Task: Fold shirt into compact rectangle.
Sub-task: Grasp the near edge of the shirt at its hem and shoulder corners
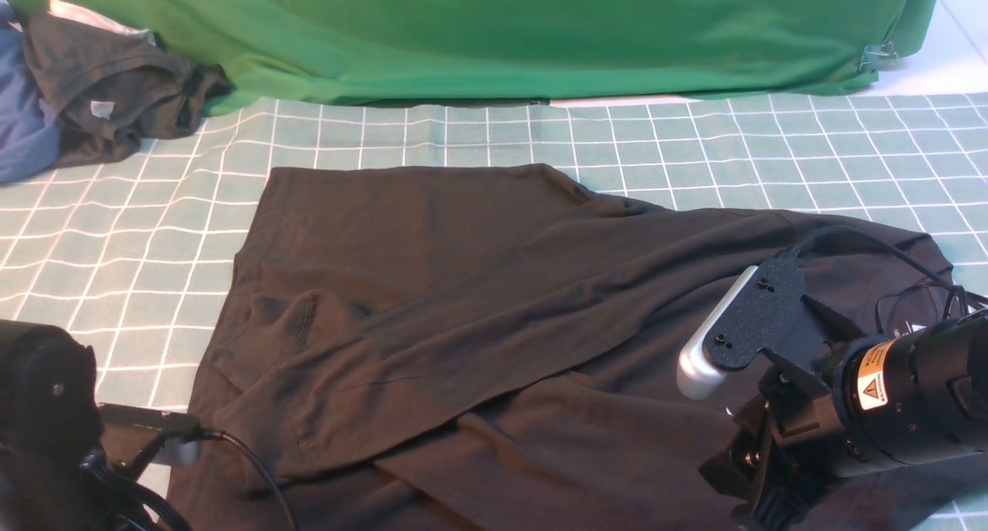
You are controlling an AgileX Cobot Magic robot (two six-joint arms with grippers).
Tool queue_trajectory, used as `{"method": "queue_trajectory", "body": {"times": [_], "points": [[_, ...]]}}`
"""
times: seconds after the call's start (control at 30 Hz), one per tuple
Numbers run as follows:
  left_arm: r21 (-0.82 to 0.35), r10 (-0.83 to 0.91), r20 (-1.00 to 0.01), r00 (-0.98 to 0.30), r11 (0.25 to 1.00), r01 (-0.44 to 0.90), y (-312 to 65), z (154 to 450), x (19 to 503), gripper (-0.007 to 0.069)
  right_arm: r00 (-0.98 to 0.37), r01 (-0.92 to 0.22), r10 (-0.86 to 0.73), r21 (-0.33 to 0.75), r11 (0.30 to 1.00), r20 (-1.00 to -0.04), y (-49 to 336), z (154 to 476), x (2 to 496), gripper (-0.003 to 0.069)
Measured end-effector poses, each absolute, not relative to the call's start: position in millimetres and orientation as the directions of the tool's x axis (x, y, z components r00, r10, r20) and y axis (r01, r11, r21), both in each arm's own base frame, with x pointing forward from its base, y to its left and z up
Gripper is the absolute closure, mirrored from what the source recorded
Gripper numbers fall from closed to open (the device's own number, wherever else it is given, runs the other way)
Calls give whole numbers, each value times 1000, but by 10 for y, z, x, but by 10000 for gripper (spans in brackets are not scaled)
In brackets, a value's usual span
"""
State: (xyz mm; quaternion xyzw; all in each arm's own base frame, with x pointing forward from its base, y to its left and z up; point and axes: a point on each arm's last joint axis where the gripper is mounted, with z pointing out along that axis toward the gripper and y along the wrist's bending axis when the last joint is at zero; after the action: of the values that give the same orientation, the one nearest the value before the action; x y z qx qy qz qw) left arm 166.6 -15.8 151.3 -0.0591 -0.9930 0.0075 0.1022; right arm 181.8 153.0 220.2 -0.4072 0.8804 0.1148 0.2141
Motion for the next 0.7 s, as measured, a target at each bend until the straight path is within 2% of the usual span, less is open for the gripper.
{"method": "queue_trajectory", "body": {"times": [0.17,0.2,0.23,0.43,0.6,0.7], "points": [[-42,106,238,-965,994,99,-174,1467,1671,214,-576,-765,-666,27,643,-474,1531,2203,1821,270],[-48,108,254,-961,994,99,-180,1454,1682,267,-576,-765,-666,27,643,-474,1531,2203,1821,270],[-48,109,256,-960,994,100,-180,1453,1683,274,-576,-765,-666,27,643,-474,1531,2203,1821,270],[-69,103,291,-951,994,86,-203,1432,1704,561,-576,-765,-666,27,643,-474,1531,2203,1821,270],[-69,70,295,-953,996,51,-214,1515,1724,612,-575,-766,-667,26,642,-474,1531,2203,1821,270],[-52,51,226,-973,998,40,-202,1749,1744,614,-571,-769,-672,20,639,-471,1527,2201,1821,270]]}}
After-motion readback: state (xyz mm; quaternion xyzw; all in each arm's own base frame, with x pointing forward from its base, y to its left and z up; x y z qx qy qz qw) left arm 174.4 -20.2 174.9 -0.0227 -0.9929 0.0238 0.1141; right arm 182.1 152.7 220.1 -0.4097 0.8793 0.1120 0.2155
